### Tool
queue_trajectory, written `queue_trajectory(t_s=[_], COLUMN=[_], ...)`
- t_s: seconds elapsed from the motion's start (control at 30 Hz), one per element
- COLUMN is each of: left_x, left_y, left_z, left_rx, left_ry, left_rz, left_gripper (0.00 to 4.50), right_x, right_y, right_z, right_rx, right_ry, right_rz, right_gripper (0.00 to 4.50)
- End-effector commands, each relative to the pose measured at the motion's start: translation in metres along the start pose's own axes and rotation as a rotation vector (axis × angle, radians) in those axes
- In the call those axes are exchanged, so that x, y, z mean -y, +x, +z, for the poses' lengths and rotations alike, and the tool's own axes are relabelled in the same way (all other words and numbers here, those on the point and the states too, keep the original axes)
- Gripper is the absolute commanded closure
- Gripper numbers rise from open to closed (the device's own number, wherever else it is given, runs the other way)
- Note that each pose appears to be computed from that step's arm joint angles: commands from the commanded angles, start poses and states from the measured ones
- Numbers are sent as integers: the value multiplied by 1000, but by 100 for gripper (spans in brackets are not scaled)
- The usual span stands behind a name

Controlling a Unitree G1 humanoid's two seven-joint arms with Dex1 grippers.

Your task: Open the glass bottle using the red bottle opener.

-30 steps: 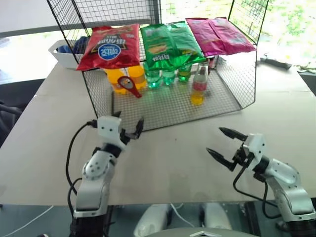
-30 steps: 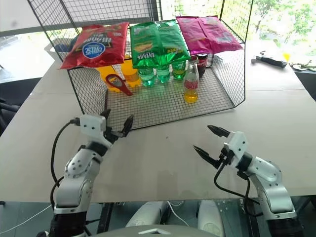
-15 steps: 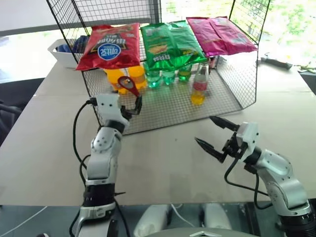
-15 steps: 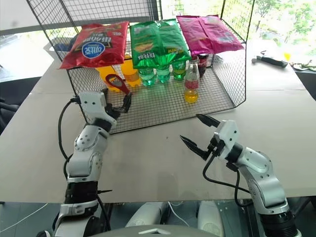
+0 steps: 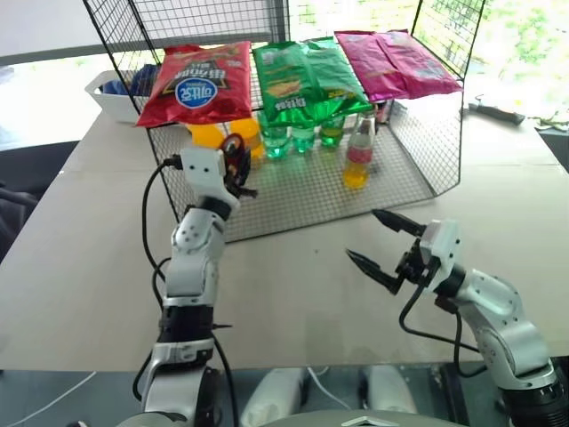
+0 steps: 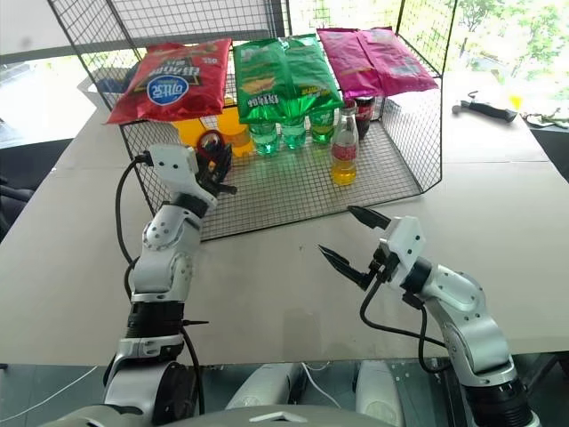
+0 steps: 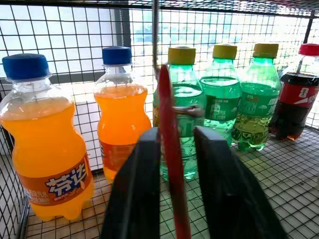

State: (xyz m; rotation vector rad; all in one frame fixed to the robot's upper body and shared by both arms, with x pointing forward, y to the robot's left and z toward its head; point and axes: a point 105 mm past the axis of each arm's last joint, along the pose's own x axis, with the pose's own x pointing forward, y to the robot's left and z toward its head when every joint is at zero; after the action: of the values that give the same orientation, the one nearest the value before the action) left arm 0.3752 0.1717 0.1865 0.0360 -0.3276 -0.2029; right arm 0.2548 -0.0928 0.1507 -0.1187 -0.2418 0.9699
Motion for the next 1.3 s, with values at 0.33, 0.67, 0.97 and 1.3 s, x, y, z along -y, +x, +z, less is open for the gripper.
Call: queue_trajectory(t_s=[0.33, 0.67, 0.97, 1.3], left_x=[20, 40, 107, 141], left_y=[-16, -31, -58, -60], left_z=[27, 48, 18, 12], left_rx=[75, 110, -188, -270], left_ry=[-114, -511, -745, -786], left_rz=[-65, -204, -636, -886], left_gripper=[447, 447, 447, 447], right_x=[0, 1, -2, -27], right_y=[2, 2, 5, 1], right_z=[16, 14, -16, 17], right_rx=[49, 38, -296, -341], right_ry=[-49, -50, 107, 441], right_rz=[14, 3, 28, 273], right_gripper=[0, 0, 0, 0])
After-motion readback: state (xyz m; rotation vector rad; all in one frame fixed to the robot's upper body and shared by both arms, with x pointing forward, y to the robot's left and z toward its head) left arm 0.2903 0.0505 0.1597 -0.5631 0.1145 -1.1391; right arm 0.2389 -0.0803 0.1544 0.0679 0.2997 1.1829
